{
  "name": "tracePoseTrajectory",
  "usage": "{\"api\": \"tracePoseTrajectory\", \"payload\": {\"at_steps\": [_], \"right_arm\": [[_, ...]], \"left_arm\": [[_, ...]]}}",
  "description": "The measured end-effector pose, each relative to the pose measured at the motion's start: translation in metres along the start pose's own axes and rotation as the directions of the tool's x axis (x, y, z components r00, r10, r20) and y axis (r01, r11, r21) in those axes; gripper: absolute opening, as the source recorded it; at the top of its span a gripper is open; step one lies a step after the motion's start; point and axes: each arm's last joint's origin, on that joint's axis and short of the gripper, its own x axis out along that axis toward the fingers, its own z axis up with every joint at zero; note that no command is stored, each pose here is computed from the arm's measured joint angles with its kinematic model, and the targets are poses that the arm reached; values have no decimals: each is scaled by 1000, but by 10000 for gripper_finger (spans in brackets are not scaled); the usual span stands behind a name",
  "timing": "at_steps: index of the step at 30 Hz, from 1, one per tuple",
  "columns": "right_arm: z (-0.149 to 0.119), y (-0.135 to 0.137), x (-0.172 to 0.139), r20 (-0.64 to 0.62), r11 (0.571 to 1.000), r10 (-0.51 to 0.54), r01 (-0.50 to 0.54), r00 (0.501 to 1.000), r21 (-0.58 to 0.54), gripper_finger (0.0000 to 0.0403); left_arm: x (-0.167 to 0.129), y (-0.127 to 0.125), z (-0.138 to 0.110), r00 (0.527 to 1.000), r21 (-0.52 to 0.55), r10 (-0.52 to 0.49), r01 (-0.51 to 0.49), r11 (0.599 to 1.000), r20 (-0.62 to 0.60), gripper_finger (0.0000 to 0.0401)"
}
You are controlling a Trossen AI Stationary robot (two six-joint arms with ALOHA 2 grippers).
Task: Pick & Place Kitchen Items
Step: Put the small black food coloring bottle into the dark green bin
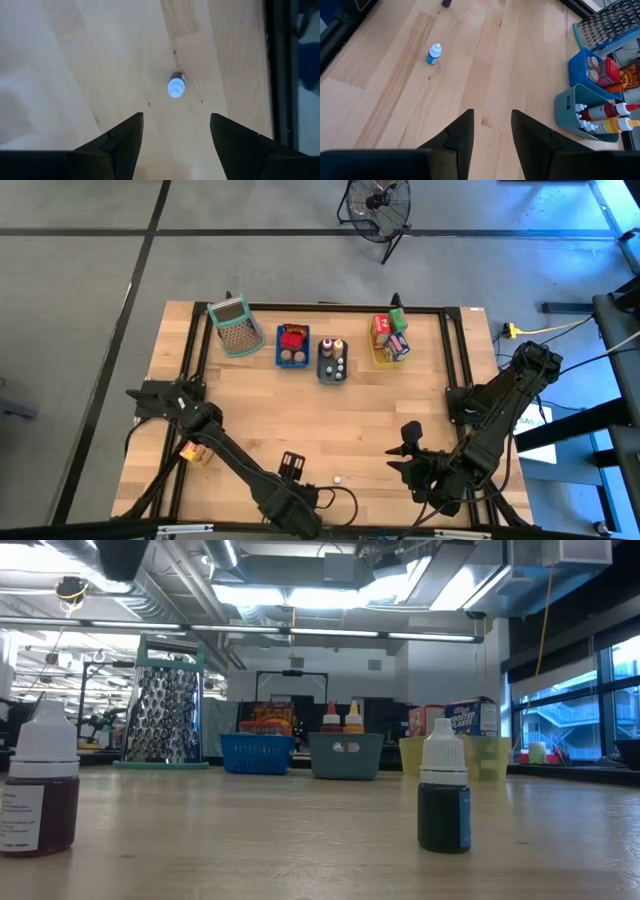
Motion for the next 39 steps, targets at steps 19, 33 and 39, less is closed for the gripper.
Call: {"api": "tracePoseTrajectory", "payload": {"at_steps": [19,33,39], "right_arm": [[0,0,0,-6,1000,14,-14,1000,0,133],[2,-1,2,1,1000,16,-16,1000,-13,133],[3,-1,2,4,1000,15,-15,1000,6,133]], "left_arm": [[-65,17,-30,975,-53,87,-78,996,204,226],[-68,51,-97,879,-325,5,171,930,477,226],[-52,51,-96,896,-385,0,191,903,445,226]]}}
